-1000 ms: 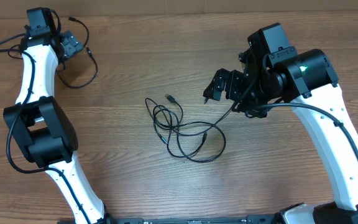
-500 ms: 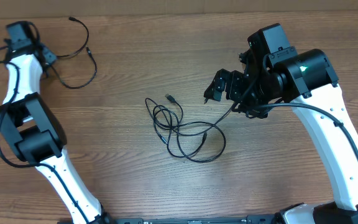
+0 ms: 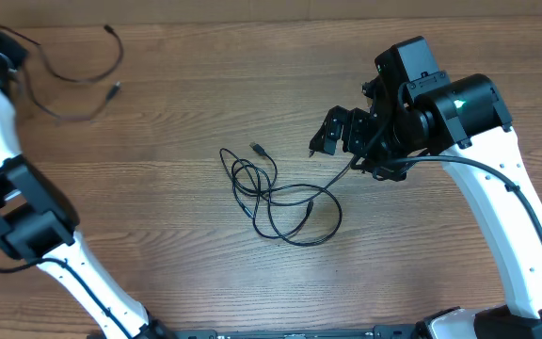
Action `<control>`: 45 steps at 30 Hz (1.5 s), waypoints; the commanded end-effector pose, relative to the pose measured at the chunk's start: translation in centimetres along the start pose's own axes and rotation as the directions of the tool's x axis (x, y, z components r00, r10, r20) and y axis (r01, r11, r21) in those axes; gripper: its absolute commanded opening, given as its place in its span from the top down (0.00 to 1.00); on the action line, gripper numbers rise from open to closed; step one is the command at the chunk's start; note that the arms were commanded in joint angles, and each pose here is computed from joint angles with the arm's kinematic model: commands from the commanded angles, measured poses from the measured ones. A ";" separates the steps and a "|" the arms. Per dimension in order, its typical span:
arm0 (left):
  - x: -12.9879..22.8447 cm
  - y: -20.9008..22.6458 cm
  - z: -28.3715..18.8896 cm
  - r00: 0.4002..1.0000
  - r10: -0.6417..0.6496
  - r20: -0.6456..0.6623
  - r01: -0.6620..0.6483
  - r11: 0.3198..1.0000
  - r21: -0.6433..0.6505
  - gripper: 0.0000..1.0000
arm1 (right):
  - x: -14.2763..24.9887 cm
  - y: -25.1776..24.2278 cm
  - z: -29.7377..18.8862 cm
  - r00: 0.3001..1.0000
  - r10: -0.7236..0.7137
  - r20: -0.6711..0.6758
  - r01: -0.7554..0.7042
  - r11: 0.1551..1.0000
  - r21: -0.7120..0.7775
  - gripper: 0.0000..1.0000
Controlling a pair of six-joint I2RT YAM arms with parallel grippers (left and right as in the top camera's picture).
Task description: Untangle cables
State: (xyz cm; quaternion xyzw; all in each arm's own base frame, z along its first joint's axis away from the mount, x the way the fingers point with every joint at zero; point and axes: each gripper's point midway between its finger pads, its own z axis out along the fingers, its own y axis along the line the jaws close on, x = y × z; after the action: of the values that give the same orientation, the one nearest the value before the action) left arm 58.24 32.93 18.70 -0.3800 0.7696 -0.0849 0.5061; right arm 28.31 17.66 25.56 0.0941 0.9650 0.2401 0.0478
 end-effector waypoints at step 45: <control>42.0 -18.2 -22.2 0.045 0.298 -0.954 -0.265 0.924 0.276 0.13 | -4.5 -10.3 1.0 0.974 0.132 0.182 -0.183 0.935 0.302 0.00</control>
State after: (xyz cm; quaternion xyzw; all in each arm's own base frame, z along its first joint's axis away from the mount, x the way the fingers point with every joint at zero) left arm 41.32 -12.56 8.76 -0.0550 0.9558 -0.2678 -0.1080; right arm 31.25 8.52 20.25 0.1924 0.9736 0.0838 0.0899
